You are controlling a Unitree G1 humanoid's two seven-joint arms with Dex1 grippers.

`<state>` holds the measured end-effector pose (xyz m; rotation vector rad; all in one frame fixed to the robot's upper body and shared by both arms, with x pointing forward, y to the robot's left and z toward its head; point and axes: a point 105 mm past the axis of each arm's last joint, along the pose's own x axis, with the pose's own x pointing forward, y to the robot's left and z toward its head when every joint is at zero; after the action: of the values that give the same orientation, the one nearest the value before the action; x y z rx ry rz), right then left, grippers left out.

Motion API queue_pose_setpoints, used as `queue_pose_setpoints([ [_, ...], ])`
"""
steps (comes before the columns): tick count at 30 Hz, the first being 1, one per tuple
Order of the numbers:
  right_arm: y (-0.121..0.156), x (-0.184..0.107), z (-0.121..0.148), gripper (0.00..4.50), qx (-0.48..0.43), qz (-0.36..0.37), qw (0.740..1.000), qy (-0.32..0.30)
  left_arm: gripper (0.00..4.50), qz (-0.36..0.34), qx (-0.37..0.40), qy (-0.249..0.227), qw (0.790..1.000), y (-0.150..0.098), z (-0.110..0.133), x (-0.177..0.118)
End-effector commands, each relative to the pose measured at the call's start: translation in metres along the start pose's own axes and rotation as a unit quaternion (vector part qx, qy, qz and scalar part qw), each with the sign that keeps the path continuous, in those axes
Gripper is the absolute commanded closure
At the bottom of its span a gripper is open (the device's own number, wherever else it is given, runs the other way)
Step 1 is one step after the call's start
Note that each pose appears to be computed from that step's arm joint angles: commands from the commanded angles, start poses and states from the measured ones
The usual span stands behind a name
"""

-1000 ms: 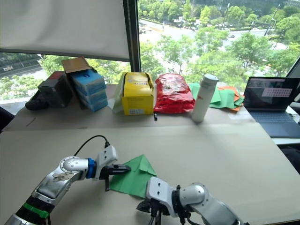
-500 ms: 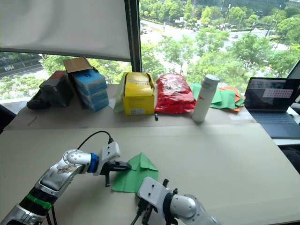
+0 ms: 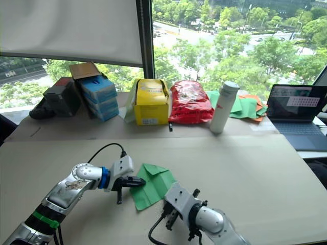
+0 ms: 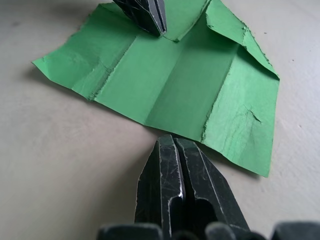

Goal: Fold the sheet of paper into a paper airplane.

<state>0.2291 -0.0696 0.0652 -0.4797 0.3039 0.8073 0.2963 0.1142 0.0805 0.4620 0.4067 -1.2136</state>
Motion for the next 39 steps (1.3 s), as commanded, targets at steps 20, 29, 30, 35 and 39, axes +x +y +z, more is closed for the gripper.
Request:
queue_pose_setpoints([
  [20,-0.008,0.015,-0.024,4.5,0.171,-0.046,0.983,-0.04,4.46,0.018,0.015,0.043,0.999,0.004,-0.017,0.004],
  [29,-0.015,0.029,-0.001,4.5,0.233,-0.051,0.963,-0.13,4.46,0.017,0.014,0.045,0.999,0.005,-0.02,0.003],
  [30,-0.015,0.031,0.005,4.5,0.231,-0.046,0.961,-0.143,4.46,0.017,0.014,0.046,0.999,0.005,-0.02,0.003],
  [35,-0.009,0.039,0.027,4.5,0.2,-0.001,0.963,-0.182,4.46,0.019,0.014,0.045,0.999,0.007,-0.021,0.002],
  [39,0.003,0.045,0.038,4.5,0.162,0.052,0.967,-0.189,4.46,0.03,0.012,0.044,0.999,0.011,-0.021,0.0],
])
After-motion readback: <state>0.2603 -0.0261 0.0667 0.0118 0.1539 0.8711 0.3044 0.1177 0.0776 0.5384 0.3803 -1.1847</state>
